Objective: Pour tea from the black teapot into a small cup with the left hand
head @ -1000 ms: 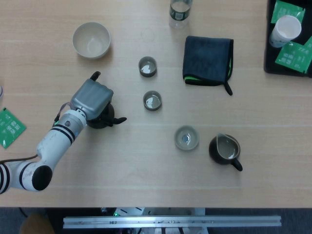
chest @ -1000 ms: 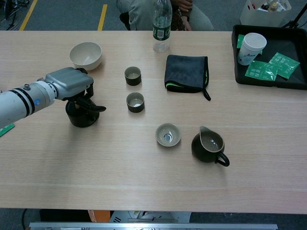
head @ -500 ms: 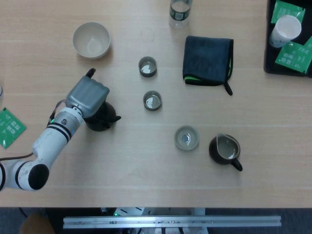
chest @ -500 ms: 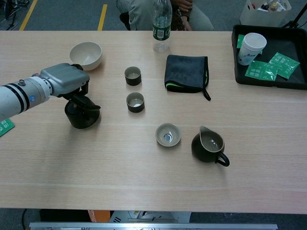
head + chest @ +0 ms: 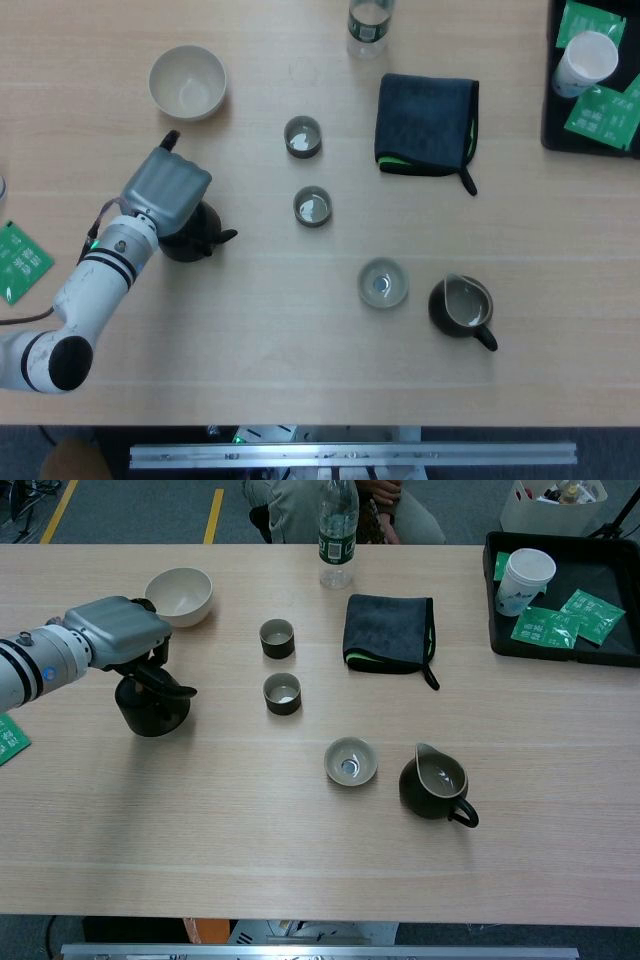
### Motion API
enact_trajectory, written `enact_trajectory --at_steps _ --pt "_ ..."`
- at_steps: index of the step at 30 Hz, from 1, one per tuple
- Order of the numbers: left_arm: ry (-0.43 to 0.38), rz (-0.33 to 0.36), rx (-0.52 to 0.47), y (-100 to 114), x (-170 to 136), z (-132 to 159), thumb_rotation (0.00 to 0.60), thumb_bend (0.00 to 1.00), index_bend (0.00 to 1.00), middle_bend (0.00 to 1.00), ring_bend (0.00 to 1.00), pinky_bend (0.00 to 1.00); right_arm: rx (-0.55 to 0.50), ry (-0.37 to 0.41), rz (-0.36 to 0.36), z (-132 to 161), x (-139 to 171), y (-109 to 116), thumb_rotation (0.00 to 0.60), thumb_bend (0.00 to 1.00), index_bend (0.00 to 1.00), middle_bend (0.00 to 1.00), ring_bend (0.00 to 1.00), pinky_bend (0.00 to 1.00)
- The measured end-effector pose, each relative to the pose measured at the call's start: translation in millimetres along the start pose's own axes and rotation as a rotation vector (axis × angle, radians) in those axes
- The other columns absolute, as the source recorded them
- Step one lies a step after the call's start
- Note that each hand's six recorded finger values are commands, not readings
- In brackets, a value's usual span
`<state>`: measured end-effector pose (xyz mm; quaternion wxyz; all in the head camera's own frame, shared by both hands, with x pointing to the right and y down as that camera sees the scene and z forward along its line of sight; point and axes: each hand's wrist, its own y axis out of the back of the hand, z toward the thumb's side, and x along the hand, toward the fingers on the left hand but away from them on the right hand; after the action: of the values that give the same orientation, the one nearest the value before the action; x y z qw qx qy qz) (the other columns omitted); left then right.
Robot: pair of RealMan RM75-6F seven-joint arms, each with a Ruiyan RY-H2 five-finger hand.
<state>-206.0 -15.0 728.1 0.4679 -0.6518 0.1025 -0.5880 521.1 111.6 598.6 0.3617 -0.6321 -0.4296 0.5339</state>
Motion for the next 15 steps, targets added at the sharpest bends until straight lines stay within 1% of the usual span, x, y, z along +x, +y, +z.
enact_trajectory --at_steps 1,4,9,11,12,13,15 --pt "0.003 0.002 -0.001 1.6 -0.6 -0.8 0.122 0.19 0.86 1.0 0.8 0.1 0.0 0.0 0.0 -0.1 -0.1 0.2 0.6 0.0 0.17 0.16 0.04 0.03" --pt "0.01 0.012 -0.006 6.3 -1.7 -2.9 0.124 0.22 0.86 1.0 0.79 0.1 0.0 0.002 -0.002 0.0 -0.7 0.8 0.6 0.0 0.17 0.16 0.04 0.03" --pt "0.029 0.045 -0.053 15.1 -3.8 -7.2 0.124 0.22 0.86 1.0 0.79 0.1 -0.001 0.005 0.001 0.4 -1.7 0.1 0.6 0.0 0.17 0.16 0.04 0.03" --pt "0.04 0.063 -0.064 19.0 -5.5 -11.2 0.169 0.22 0.86 1.0 0.79 0.1 -0.001 0.006 0.001 0.6 -2.2 -0.2 0.6 0.0 0.17 0.16 0.04 0.03" --pt "0.044 0.07 -0.063 20.5 -6.2 -12.7 0.219 0.22 0.86 1.0 0.79 0.1 -0.002 0.007 0.001 0.7 -2.4 -0.3 0.6 0.0 0.17 0.16 0.04 0.03" --pt "0.049 0.08 -0.061 22.3 -7.1 -14.4 0.291 0.22 0.86 1.0 0.79 0.1 -0.001 0.007 0.001 0.7 -2.7 -0.3 0.6 0.0 0.17 0.16 0.04 0.03" --pt "0.057 0.094 -0.06 24.8 -8.5 -16.8 0.364 0.22 0.86 1.0 0.79 0.1 -0.001 0.009 0.002 1.0 -3.0 -0.6 0.6 0.0 0.17 0.16 0.04 0.03"
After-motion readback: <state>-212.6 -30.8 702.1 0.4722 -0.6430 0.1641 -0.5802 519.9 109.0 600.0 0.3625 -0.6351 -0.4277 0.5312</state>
